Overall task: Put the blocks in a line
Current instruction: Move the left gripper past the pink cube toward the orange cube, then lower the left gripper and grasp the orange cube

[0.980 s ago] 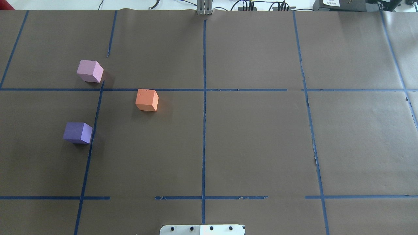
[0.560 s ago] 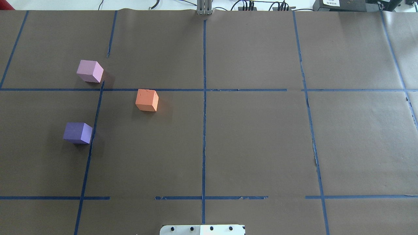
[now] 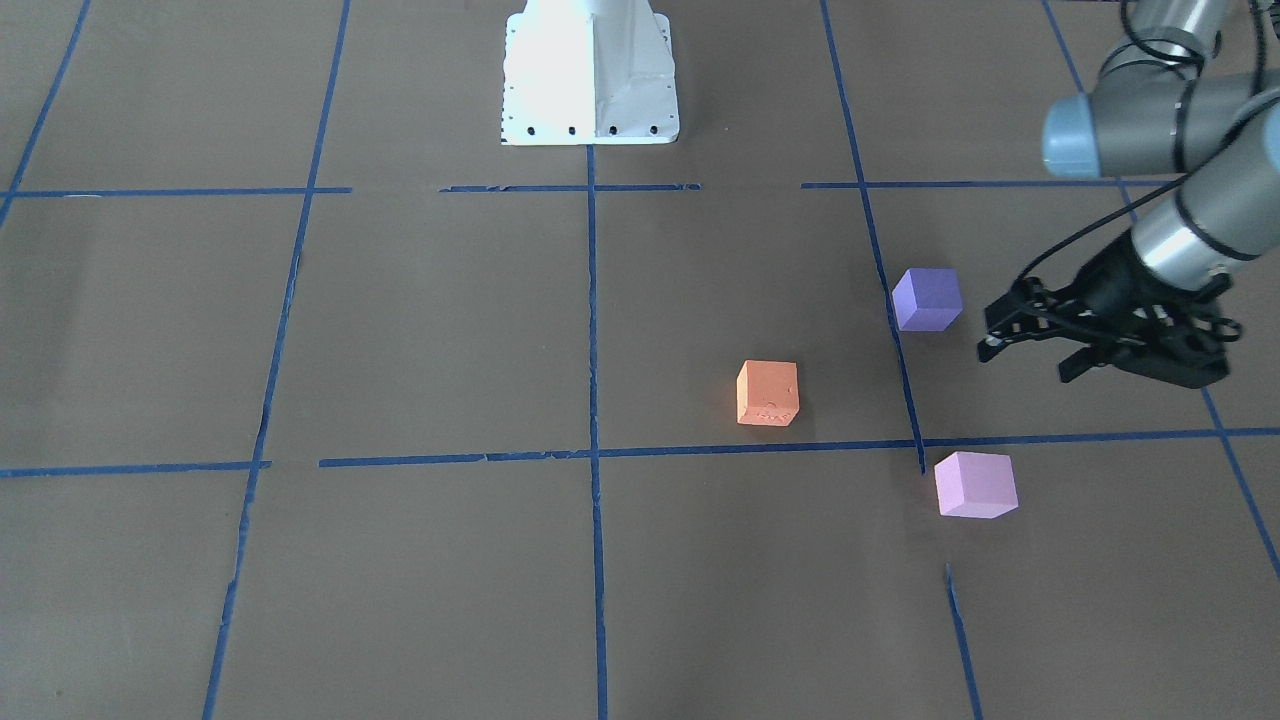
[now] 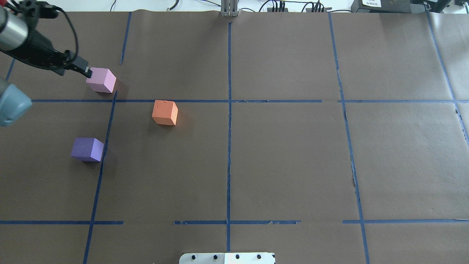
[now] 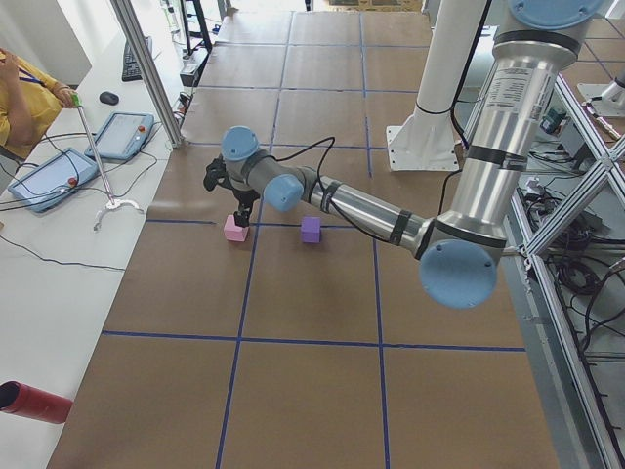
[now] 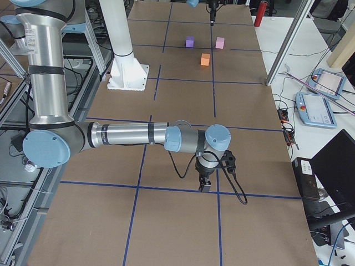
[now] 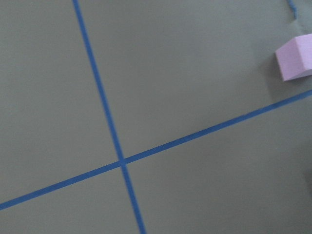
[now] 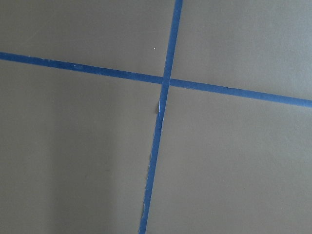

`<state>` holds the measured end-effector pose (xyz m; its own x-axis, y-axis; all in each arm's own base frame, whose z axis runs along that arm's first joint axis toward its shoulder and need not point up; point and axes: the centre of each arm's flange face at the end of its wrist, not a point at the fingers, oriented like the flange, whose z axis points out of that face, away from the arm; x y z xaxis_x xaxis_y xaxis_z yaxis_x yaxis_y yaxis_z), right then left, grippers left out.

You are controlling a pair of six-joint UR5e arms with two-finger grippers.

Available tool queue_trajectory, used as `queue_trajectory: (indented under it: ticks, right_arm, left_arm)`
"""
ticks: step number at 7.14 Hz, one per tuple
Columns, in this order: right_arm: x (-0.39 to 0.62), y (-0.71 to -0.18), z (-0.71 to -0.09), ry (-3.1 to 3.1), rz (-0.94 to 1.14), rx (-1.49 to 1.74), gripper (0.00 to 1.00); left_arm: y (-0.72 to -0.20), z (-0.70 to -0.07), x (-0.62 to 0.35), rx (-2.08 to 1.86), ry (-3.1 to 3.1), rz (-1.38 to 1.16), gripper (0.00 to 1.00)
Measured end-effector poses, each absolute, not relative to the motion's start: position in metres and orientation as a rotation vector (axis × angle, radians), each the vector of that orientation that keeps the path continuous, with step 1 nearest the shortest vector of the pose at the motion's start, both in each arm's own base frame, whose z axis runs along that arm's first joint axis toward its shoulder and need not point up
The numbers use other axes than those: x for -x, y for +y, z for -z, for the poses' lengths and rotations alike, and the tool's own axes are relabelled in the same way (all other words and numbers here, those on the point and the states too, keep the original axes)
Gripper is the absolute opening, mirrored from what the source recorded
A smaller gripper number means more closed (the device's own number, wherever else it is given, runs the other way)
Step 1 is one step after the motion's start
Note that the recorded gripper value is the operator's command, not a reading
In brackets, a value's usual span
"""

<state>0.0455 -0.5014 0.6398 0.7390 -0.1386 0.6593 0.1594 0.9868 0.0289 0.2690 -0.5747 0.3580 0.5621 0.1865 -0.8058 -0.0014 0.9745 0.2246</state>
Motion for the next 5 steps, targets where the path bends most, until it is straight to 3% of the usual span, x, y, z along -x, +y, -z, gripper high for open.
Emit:
queue_trajectory:
  ticks: [2,5]
  right_arm:
    - [-0.045,-0.501,-0.64,-0.721,0.163,0.03,1.0]
    - [-0.046,-0.501,-0.64,-0.721,0.163,0.03,1.0]
  left_arm:
    - [-0.568,-0.323,-0.373,-0.201,0.929,-0.069,0.99]
    - [-0.547,-0.319,-0.438,-0.183,0.921,-0.038,0.99]
